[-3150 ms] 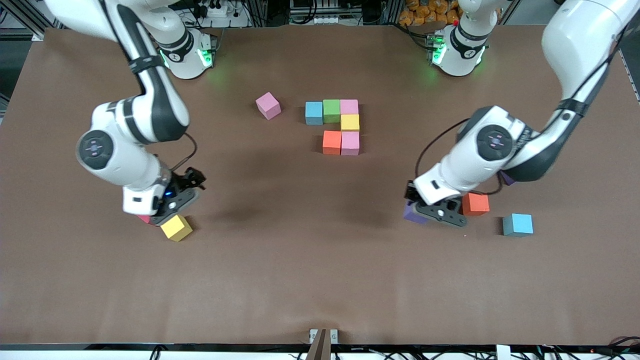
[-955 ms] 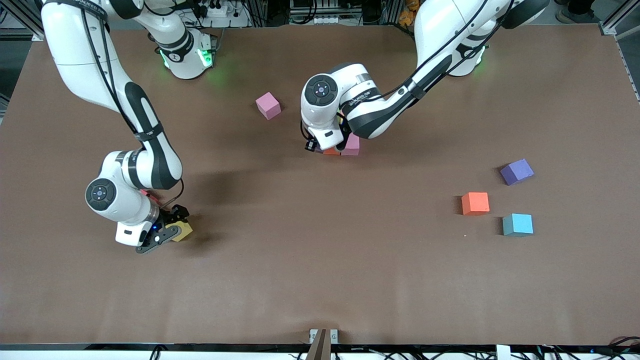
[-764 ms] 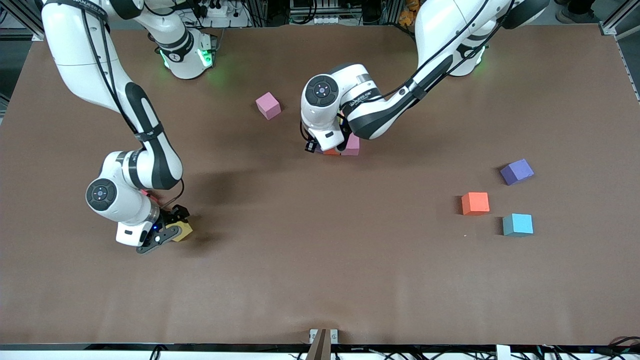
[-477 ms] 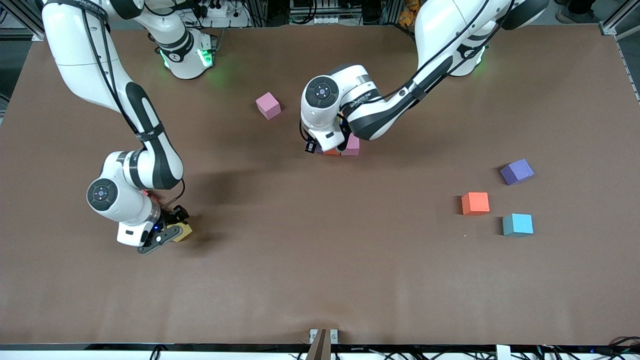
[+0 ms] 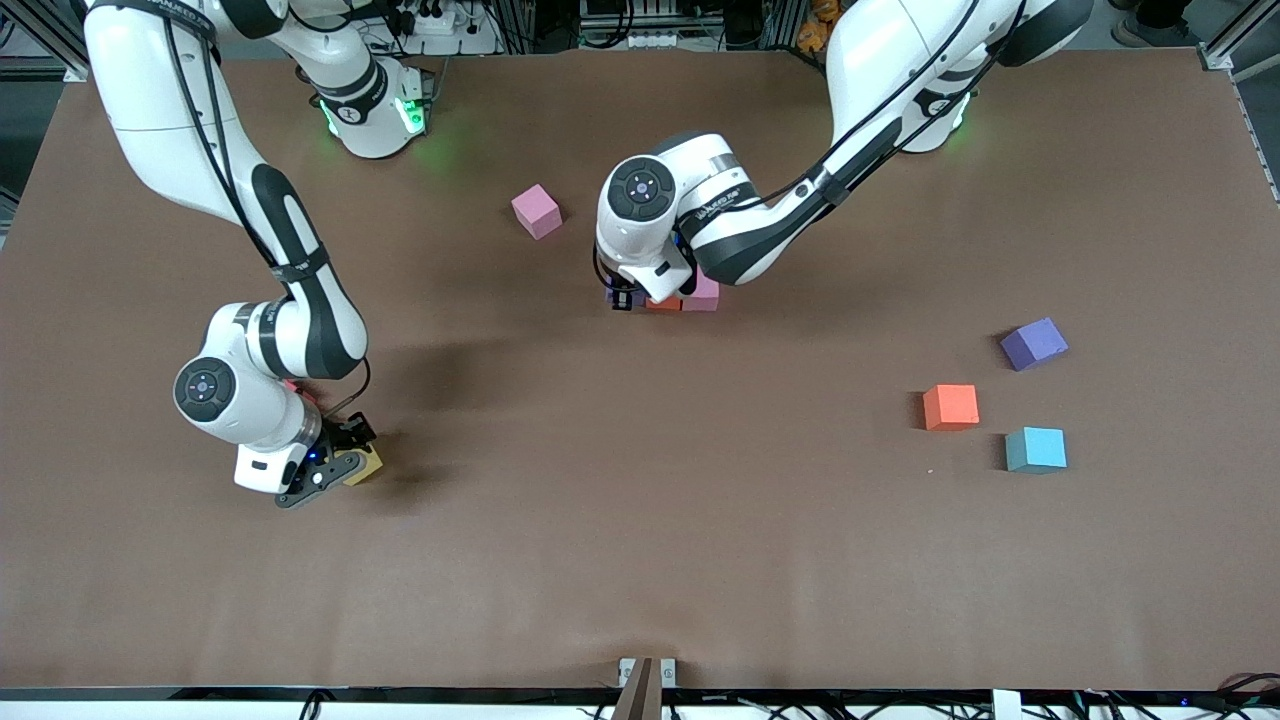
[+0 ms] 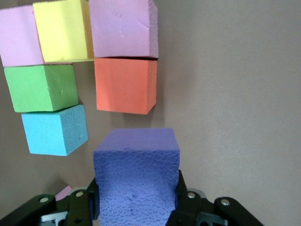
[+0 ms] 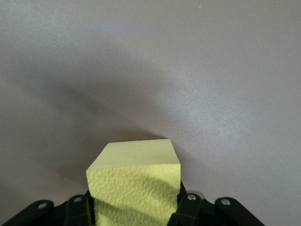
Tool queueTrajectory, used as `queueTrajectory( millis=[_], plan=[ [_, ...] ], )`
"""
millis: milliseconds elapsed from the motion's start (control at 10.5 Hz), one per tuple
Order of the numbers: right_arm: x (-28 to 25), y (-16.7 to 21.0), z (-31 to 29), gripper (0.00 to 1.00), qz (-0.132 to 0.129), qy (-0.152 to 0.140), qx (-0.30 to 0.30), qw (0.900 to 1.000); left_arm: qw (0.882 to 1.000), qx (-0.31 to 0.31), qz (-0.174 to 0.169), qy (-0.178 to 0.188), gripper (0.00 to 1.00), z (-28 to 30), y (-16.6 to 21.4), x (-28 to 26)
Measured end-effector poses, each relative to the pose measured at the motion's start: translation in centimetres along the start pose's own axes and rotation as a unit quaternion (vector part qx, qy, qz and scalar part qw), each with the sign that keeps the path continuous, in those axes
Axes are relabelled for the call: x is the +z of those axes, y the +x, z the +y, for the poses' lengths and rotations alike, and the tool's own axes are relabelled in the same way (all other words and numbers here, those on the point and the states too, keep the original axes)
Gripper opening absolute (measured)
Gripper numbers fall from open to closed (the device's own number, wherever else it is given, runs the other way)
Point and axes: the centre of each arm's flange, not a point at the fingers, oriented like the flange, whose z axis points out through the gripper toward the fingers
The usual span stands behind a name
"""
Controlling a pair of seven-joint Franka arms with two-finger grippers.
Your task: Form number 2 with 11 blocks
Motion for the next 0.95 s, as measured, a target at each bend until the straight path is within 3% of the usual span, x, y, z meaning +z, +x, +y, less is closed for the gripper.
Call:
queueTrajectory(
  millis=[955],
  plan=[
    [-1.2,3.0,-3.8,0.57,0.020,0.012,0.033,0.999,1.000,0.009,0.023,0.010,0.62,-1.2,-1.0,3.7]
  ],
)
